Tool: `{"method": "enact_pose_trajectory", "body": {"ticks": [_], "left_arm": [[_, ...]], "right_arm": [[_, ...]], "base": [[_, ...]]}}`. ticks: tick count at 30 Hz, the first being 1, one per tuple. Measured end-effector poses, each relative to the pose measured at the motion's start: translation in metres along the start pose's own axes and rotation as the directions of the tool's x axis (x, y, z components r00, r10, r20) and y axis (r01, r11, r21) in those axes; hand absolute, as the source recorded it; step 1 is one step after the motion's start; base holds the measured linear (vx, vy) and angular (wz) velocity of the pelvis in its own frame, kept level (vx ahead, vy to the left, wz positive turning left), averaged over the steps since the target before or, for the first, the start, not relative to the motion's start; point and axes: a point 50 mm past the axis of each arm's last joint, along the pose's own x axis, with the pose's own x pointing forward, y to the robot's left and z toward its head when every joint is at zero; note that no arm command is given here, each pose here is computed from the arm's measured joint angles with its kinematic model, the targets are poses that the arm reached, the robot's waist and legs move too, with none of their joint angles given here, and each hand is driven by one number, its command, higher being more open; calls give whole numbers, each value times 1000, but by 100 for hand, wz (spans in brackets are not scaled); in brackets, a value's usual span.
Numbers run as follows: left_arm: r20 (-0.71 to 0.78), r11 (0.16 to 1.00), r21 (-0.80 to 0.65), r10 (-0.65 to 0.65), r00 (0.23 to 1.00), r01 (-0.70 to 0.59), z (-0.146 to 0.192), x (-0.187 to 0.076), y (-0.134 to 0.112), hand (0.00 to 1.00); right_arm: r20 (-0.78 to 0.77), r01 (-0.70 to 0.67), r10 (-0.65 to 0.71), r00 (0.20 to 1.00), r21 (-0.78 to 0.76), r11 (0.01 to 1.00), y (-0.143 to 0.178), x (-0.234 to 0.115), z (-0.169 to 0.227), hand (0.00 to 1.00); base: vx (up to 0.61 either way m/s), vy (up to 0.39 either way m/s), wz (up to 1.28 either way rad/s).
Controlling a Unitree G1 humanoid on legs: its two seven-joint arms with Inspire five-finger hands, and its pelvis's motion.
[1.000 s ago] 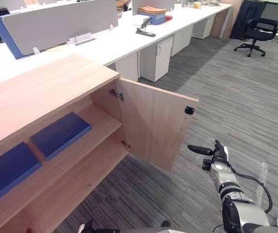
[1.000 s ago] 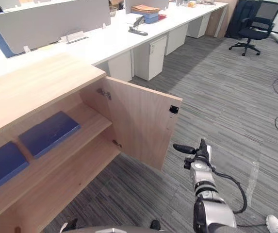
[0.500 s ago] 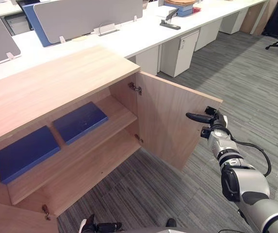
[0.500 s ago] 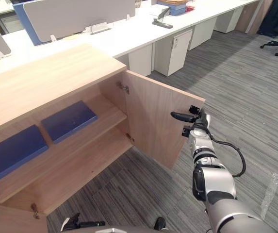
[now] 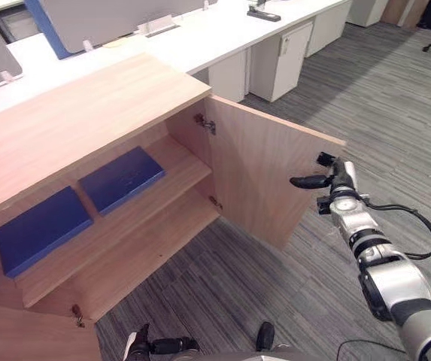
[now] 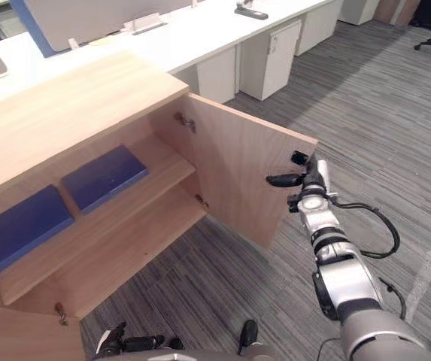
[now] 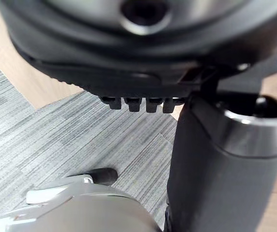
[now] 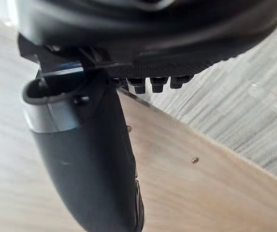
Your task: Walk over to the cabinet, pick up the folder, carry it to the office cabinet, place the folder inside the office cabinet, then close the office cabinet door
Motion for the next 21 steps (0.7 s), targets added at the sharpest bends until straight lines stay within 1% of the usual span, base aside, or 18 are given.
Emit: {"method": "enact_pose_trajectory", "body": {"ticks": [1,2,3,4,5,6,7,8,9,10,11,12,13,14,15,17,19,21], "left_arm": [[0,1000,6,0,1000,0,0,0,1,100],[-1,1000,12,1,1000,-1,0,0,2,100],[-6,1000,30,-3,1000,3,-1,1,3,100],[-2,999,47,-8,1000,8,2,2,3,100],[-3,999,52,-12,1000,13,4,3,2,100],[-6,997,67,-22,1000,23,4,3,1,100],[-8,996,82,-29,1000,29,4,3,1,100],[-6,996,88,-31,999,31,4,3,1,100],[-12,995,93,-33,999,34,3,3,0,100],[-13,995,96,-32,999,33,3,3,1,100],[-17,995,94,-26,1000,28,3,4,2,100],[-23,995,92,-23,999,25,2,4,2,100],[-25,996,91,-22,999,24,2,4,3,100],[-24,996,88,-20,999,23,2,4,3,100],[-31,997,78,-14,999,17,0,4,4,100],[-39,997,78,-3,999,6,-3,3,7,100],[-42,996,88,7,999,-3,-4,4,11,100],[-42,996,93,14,999,-10,-4,4,13,100]], "right_arm": [[14,-40,40,999,-45,998,5,-3,-1,100],[24,-107,111,994,-121,987,14,-7,-5,100],[25,-215,227,974,-234,948,28,-14,-11,100],[10,-329,355,935,-353,876,41,-24,-18,100],[-9,-393,426,905,-405,826,47,-29,-21,100],[-43,-505,566,824,-509,697,63,-43,-24,100],[-67,-582,680,730,-582,567,79,-58,-25,100],[-70,-610,734,676,-612,503,88,-67,-24,100],[-71,-650,823,564,-652,389,106,-84,-20,100],[-61,-659,856,513,-667,347,114,-92,-16,100],[-21,-650,905,424,-704,288,129,-107,-7,100],[37,-639,934,354,-720,271,142,-119,5,100],[63,-627,945,321,-733,262,146,-124,10,100],[110,-617,962,250,-748,246,151,-135,18,100],[137,-620,968,208,-747,239,156,-143,20,100],[142,-635,972,186,-738,229,161,-149,15,100],[118,-638,975,188,-740,213,165,-153,6,100],[86,-675,975,207,-708,206,169,-155,-10,100]], "base": [[25,-55,-33],[33,-70,-35],[47,-92,-40],[46,-78,-35],[55,-76,-25],[63,-69,-11],[67,-68,-6],[74,-67,8],[78,-64,12],[95,-64,16],[91,-40,13],[73,-15,12],[70,13,11],[71,39,7],[70,51,6],[55,74,3],[31,91,3],[-14,112,9]]}}
